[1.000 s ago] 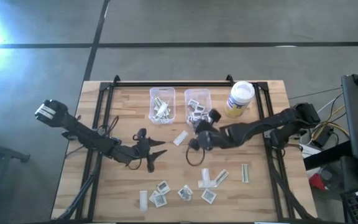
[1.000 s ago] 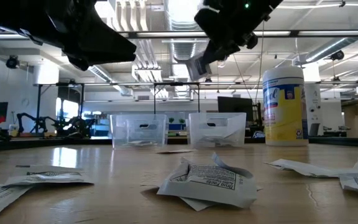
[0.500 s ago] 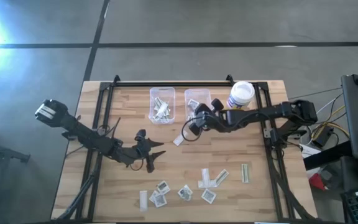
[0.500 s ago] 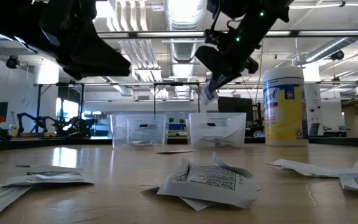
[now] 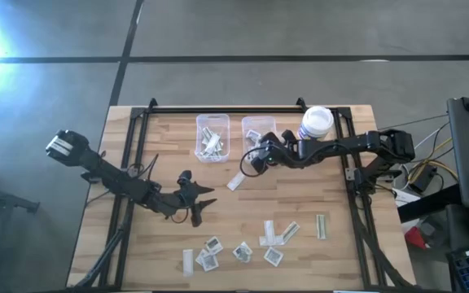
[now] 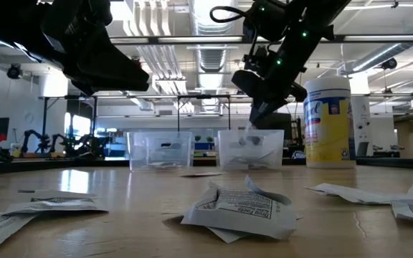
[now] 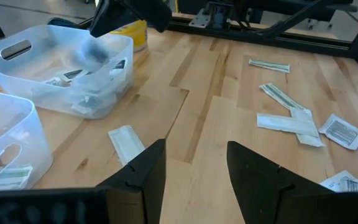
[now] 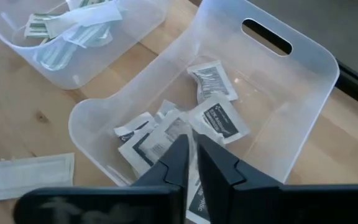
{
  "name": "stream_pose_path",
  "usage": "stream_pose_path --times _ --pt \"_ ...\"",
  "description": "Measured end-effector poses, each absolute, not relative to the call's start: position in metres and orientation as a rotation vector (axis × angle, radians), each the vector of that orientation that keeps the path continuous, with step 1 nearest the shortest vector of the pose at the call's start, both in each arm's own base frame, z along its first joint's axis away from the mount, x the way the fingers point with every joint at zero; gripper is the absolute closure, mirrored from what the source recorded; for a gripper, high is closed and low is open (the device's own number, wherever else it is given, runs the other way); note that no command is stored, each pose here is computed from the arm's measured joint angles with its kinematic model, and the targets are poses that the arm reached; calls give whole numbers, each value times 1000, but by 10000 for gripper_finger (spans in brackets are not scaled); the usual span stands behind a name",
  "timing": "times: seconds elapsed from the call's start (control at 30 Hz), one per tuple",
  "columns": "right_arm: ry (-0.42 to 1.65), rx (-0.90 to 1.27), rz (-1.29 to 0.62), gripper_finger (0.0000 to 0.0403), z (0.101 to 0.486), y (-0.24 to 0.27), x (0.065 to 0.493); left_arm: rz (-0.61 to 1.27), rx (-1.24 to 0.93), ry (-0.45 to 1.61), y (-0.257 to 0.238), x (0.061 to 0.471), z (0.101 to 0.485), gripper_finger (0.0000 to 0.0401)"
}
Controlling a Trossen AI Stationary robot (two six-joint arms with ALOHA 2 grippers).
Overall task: Pick & Place First Aid Supplies
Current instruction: Put the gray towelette pack into the right transparent bin, then put the green bandage pack into the left transparent bin
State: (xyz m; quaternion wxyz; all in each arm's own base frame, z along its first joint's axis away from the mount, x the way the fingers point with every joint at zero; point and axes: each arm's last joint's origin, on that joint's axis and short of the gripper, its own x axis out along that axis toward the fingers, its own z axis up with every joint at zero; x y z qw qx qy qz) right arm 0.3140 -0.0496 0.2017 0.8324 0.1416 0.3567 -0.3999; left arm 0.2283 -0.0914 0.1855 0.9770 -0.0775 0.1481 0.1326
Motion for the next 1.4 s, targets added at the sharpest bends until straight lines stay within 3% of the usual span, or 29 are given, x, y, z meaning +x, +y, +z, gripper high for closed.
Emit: stream_pose_path --times 0.3,0.53,0.83,1.4 --pt "748 301 -840 297 206 -50 313 267 -156 299 -91 228 186 238" --pt "777 393 -662 271 226 -35 302 274 -161 324 -91 227 183 238" --pt "747 391 -459 279 246 26 291 273 -189 354 -91 226 180 238" --pt "807 417 -229 312 242 120 267 215 -189 386 -92 226 178 238"
